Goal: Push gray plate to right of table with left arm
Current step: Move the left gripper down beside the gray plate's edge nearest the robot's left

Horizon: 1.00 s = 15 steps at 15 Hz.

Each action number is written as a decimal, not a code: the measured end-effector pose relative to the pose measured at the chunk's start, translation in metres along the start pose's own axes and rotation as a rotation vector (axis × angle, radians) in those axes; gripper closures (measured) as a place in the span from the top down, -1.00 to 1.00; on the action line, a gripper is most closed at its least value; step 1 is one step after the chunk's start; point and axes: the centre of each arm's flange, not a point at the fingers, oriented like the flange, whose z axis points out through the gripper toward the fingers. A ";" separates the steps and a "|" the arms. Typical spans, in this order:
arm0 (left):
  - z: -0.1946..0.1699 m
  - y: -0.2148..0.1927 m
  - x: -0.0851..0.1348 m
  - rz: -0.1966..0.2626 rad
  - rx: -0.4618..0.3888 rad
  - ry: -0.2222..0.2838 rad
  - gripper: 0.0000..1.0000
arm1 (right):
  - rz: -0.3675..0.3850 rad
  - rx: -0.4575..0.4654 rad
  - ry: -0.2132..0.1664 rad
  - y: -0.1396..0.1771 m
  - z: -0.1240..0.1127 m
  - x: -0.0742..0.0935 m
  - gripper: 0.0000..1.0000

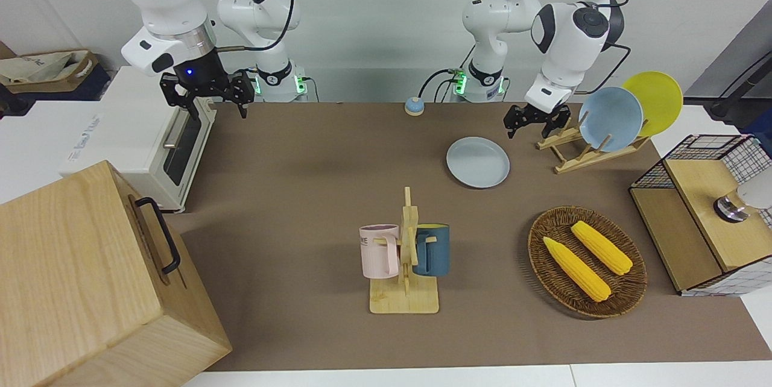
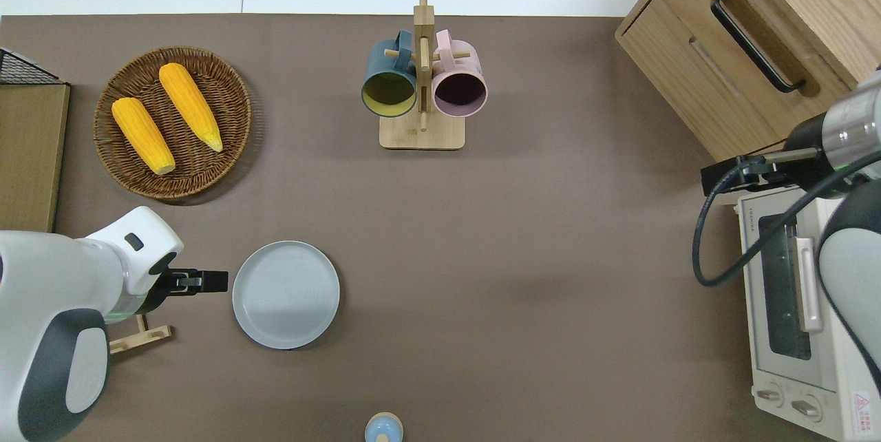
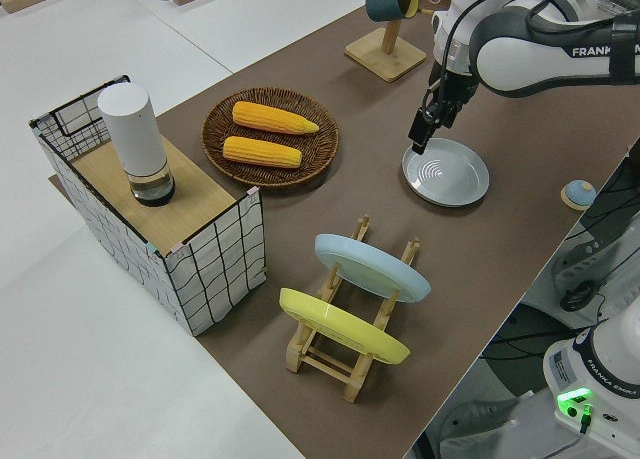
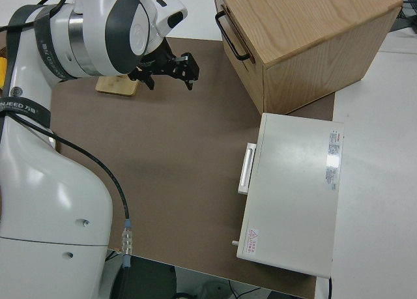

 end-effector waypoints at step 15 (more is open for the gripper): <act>0.111 0.012 -0.030 0.004 0.001 0.052 0.99 | 0.000 0.000 0.000 0.000 0.000 0.000 0.97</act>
